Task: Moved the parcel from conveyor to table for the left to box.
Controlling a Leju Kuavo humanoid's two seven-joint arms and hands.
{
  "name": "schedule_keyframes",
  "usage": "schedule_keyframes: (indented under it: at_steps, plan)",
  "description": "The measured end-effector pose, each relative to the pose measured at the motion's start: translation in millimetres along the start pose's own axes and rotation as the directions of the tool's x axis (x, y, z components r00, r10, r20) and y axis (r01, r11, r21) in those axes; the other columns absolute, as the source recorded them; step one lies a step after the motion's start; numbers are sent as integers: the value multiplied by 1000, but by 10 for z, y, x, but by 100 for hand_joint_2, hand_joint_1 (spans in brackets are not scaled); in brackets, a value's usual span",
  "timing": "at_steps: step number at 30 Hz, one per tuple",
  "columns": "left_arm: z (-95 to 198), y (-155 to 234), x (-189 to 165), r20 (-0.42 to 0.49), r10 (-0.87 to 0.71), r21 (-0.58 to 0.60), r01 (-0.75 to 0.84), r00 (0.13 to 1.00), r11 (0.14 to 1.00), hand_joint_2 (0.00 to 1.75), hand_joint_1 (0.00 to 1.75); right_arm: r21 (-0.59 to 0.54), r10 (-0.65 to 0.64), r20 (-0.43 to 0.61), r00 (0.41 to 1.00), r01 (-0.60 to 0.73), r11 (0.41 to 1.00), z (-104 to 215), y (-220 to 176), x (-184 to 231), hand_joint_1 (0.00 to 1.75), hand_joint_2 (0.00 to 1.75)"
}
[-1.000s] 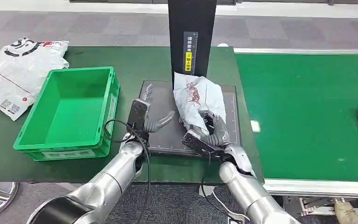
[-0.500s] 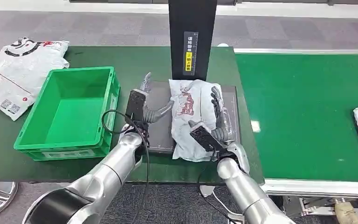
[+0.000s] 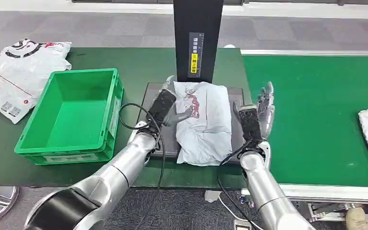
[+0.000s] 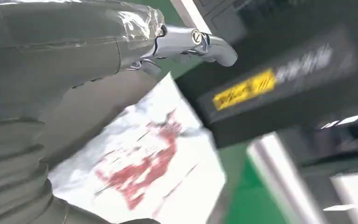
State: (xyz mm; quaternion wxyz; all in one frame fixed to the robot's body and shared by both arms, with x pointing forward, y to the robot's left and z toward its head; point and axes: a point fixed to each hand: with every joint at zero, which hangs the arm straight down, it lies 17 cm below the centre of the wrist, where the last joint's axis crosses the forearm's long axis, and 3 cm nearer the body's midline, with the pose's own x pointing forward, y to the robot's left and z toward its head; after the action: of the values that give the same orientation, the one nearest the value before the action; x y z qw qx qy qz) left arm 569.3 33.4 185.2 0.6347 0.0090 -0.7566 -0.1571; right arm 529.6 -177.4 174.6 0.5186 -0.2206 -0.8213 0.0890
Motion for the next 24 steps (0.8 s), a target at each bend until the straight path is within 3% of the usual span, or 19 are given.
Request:
schedule_keyframes:
  at_steps: [6,11,17,20,21,24]
  plan:
    - [192,-421,-286,-54,-222,-167,210,974,963,175,0,-74,2,-103,995,-9,997,-230,-424,-388,0,175]
    - [665,-995,-786,-19,-501,-467,435,865,769,175,0,-66,-4,-146,989,-5,998,-323,-553,-578,0,175]
    - [840,-1122,-949,31,-581,-534,505,813,678,175,0,-71,6,-168,986,-18,997,-328,-619,-675,0,175]
    - [957,-1170,-1094,92,-678,-592,587,730,552,175,0,-57,1,-173,985,-11,998,-339,-591,-684,0,175]
    - [1026,-1209,-1155,132,-713,-619,619,688,483,175,175,-53,4,-173,985,-14,998,-350,-588,-681,0,175]
    - [1182,-1272,-1293,250,-782,-665,688,571,290,175,175,-55,13,-172,985,-23,998,-399,-593,-656,0,175]
